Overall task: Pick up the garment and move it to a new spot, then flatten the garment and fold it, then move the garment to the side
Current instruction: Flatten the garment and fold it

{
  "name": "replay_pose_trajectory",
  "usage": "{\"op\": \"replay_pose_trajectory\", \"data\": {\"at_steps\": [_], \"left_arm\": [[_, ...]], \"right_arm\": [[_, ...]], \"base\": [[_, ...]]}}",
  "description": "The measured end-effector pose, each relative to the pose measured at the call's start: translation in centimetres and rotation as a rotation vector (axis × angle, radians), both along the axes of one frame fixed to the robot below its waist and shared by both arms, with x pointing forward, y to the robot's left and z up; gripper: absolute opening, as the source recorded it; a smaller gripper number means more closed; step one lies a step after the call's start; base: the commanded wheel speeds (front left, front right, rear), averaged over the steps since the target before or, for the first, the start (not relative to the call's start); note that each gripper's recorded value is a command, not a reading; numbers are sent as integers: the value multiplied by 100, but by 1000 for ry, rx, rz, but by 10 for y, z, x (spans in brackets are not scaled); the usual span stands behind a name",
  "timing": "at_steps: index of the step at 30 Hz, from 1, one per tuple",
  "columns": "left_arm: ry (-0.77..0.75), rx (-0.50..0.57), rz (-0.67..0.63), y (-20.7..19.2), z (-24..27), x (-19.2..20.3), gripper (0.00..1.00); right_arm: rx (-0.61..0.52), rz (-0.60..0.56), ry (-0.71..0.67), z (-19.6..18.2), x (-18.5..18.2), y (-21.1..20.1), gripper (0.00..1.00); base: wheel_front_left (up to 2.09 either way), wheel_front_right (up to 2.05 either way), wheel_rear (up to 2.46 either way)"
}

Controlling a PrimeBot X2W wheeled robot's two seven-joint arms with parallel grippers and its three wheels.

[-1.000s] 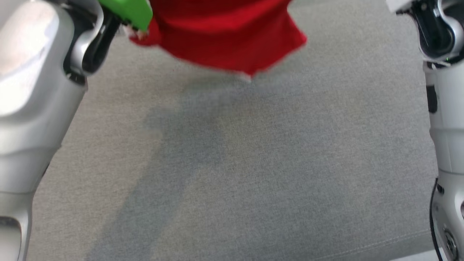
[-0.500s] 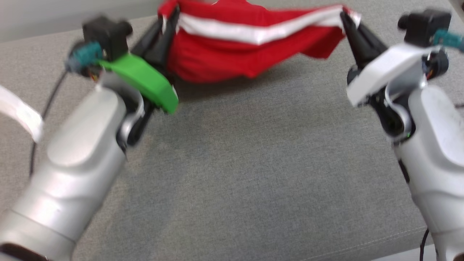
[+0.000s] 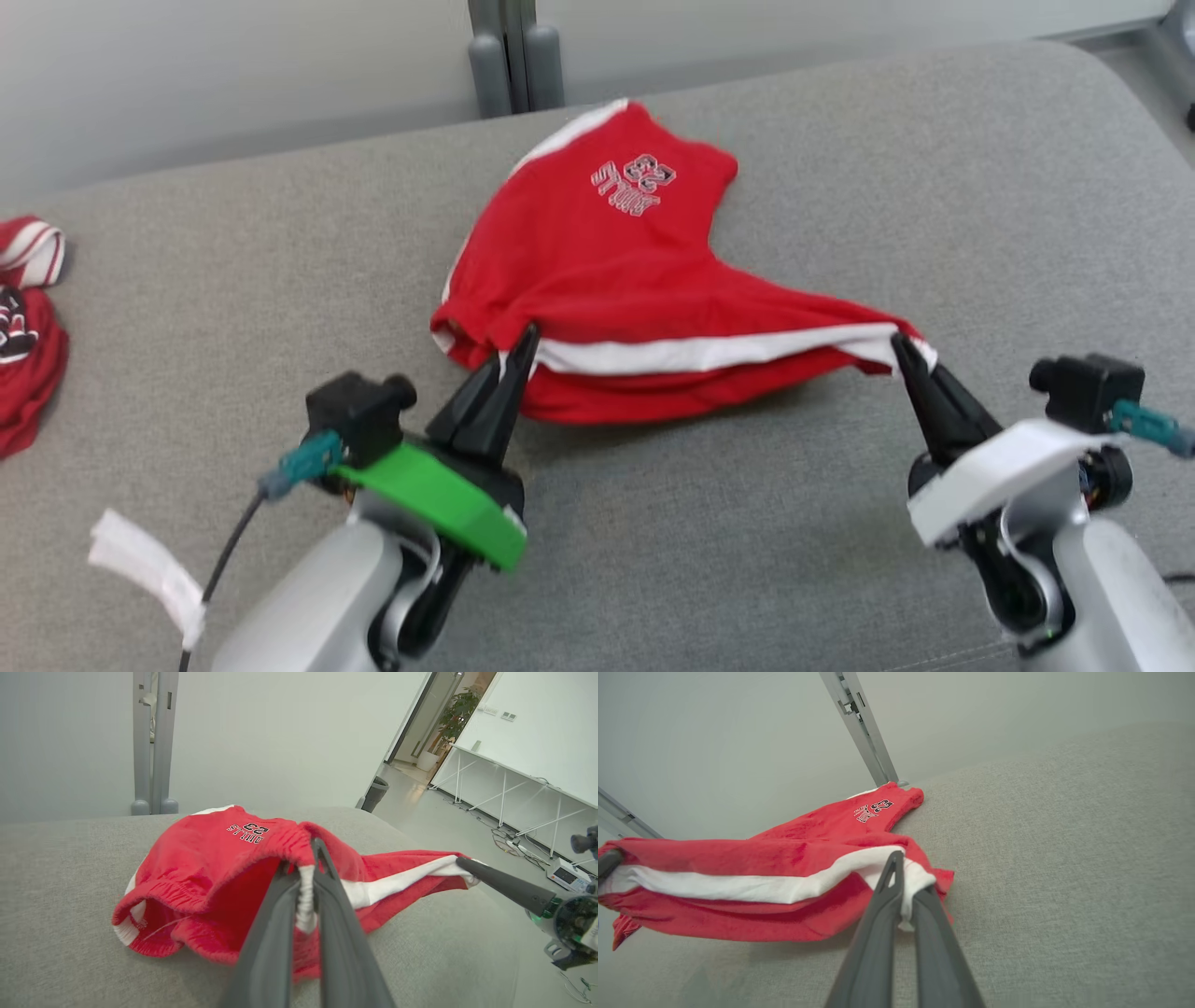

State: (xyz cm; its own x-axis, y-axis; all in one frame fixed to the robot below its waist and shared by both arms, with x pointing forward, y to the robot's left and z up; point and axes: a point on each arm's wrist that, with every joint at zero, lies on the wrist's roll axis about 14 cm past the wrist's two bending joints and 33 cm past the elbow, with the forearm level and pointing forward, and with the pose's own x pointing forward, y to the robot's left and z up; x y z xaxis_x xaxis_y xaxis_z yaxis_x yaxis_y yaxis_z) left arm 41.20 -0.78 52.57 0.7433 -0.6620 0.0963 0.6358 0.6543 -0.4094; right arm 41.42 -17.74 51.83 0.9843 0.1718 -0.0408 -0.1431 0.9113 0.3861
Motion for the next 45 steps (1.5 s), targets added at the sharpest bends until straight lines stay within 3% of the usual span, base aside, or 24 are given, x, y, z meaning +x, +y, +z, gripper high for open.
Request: {"op": "replay_pose_trajectory", "data": {"at_steps": [11,18,25,35,45], "left_arm": [[-61,-26,-36,0,30,-68,0],[53,-61,-4,6,14,-77,0],[190,-126,60,7,-12,-76,0],[323,-272,288,42,-39,-42,0],[351,-255,397,71,-66,6,0]], "right_arm": [[20,-70,-74,42,-75,-9,0],[-3,-76,-31,40,-74,-11,0],[-31,-8,-13,38,-25,2,0],[-144,172,13,37,74,49,0],[-247,264,151,-11,156,87,0]], "base": [[0,0,0],[0,0,0],[0,0,0],[0,0,0],[0,0,0]]}}
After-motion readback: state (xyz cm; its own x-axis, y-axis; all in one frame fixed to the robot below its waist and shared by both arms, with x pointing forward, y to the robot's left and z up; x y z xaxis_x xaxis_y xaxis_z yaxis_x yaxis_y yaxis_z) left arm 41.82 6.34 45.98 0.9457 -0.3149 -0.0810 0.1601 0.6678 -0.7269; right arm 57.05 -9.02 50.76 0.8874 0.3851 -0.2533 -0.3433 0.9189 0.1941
